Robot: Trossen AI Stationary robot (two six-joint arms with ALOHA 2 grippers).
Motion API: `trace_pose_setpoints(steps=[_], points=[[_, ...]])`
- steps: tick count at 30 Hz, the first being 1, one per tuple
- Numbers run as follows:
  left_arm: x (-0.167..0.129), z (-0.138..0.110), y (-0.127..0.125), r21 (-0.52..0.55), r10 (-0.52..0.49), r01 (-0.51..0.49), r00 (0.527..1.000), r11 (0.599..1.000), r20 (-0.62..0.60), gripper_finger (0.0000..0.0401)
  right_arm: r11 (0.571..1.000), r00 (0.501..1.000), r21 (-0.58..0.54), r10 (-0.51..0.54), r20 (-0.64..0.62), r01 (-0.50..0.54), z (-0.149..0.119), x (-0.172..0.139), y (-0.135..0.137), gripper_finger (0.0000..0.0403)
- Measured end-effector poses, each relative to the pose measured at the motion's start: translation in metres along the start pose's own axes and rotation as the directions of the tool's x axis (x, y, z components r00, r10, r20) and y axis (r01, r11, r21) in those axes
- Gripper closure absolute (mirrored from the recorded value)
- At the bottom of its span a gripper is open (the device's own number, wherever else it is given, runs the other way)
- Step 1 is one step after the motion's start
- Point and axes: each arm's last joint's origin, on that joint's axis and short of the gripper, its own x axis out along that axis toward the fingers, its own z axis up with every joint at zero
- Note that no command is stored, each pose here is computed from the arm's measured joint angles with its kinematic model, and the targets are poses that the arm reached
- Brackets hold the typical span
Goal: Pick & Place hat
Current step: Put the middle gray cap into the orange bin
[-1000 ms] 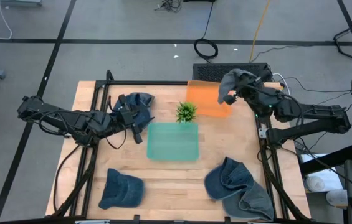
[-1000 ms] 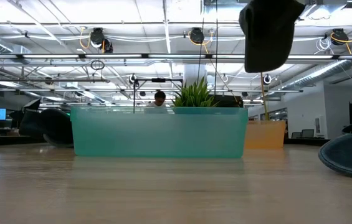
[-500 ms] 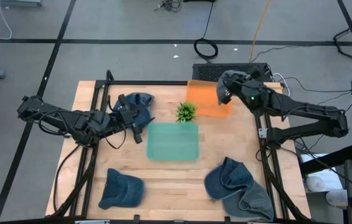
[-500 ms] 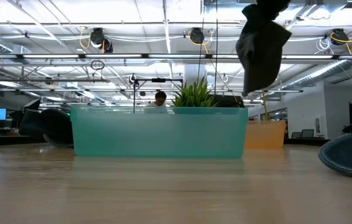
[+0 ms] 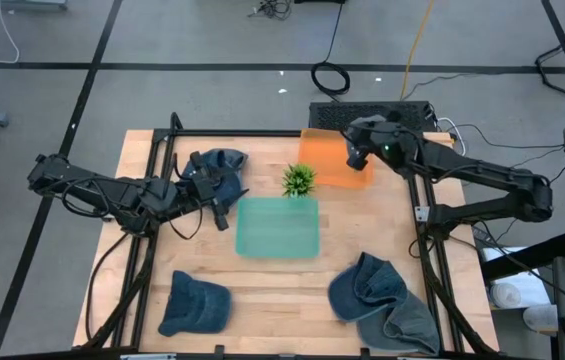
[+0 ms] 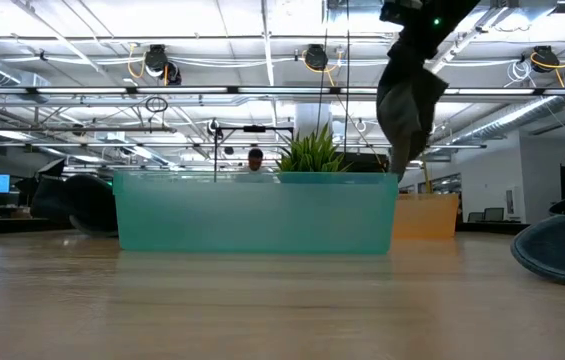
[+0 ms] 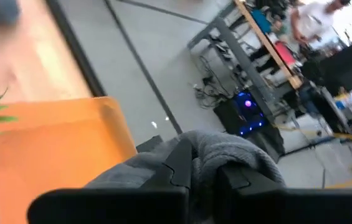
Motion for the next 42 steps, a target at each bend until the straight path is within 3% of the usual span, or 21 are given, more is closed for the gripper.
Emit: trace_pose_setpoints(steps=[6, 13, 20, 26, 34, 42], points=[[0.0, 0.0, 0.0, -0.001, 0.0, 0.0, 1.0, 1.0, 0.0, 0.0137, 0.992, 0.998, -0.108, 0.057, -0.027, -0.059, -0.005, -0.001, 0.003, 0.0393], [0.0, 0.0, 0.0, -0.009, 0.0, 0.0, 1.0, 1.0, 0.0, 0.0145, 0.99, 0.995, -0.128, 0.052, -0.09, -0.063, -0.019, 0.008, 0.007, 0.0393], [0.0, 0.0, 0.0, -0.007, 0.001, -0.001, 1.0, 1.0, 0.001, 0.0146, 0.99, 0.99, -0.126, 0.05, -0.131, -0.067, -0.047, 0.024, 0.027, 0.0393], [0.003, -0.001, 0.004, -0.004, 0.022, -0.022, 1.0, 1.0, -0.006, 0.0148, 0.996, 0.995, -0.07, 0.05, -0.085, -0.056, -0.048, 0.026, 0.032, 0.0393], [0.007, -0.002, 0.009, -0.021, 0.024, -0.024, 1.0, 0.999, -0.01, 0.0137, 0.995, 0.989, 0.027, 0.096, 0.109, -0.1, -0.03, 0.029, 0.029, 0.0393], [0.007, -0.002, 0.009, -0.028, 0.016, -0.016, 1.0, 0.999, -0.009, 0.0151, 0.99, 0.984, 0.045, 0.13, 0.121, -0.136, -0.029, 0.059, 0.04, 0.0393]])
